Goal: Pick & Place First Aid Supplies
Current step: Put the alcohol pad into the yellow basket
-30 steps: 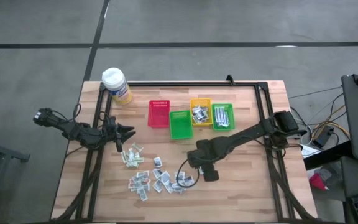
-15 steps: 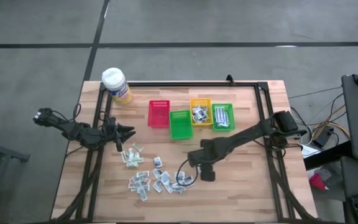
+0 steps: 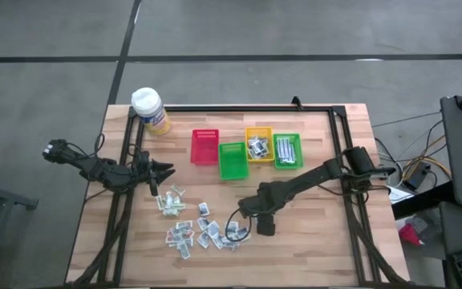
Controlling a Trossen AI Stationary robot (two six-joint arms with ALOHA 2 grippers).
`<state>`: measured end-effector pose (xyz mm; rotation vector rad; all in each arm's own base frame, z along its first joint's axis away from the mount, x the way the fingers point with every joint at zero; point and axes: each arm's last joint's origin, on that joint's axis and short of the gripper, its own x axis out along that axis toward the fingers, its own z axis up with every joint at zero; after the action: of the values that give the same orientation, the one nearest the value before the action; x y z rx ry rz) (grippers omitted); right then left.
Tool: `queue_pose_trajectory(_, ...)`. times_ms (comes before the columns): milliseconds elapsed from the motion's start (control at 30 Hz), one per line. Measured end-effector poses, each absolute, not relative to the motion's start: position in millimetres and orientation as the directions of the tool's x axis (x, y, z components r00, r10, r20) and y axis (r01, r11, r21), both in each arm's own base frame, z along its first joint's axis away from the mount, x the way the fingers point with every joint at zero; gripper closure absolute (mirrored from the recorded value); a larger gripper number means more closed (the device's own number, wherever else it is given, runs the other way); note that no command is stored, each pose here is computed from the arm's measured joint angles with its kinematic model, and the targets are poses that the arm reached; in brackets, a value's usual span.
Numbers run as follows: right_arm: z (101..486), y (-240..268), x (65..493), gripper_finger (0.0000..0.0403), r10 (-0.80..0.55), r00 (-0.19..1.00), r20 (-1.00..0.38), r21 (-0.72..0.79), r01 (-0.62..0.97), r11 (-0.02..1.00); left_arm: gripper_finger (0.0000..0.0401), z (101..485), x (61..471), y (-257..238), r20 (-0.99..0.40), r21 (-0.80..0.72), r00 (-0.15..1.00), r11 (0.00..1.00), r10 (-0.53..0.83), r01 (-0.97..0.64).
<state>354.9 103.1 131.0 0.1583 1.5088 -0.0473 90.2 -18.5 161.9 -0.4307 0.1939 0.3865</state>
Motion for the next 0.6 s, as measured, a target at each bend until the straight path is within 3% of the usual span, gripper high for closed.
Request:
queue_pose_trajectory(200,130.3,102.7,354.7,0.0281,0.066,0.059,-0.996,0.073,0.13,0.989,0.027,161.9,90.3,-18.5,-0.263,-0.368,0.909,0.838,0.323,-0.404)
queue_pose_trajectory(600,130.4,101.3,353.2,0.0364,0.06,0.041,-0.997,0.065,0.129,0.99,0.027,161.8,90.3,-18.5,-0.263,-0.368,0.909,0.838,0.323,-0.404)
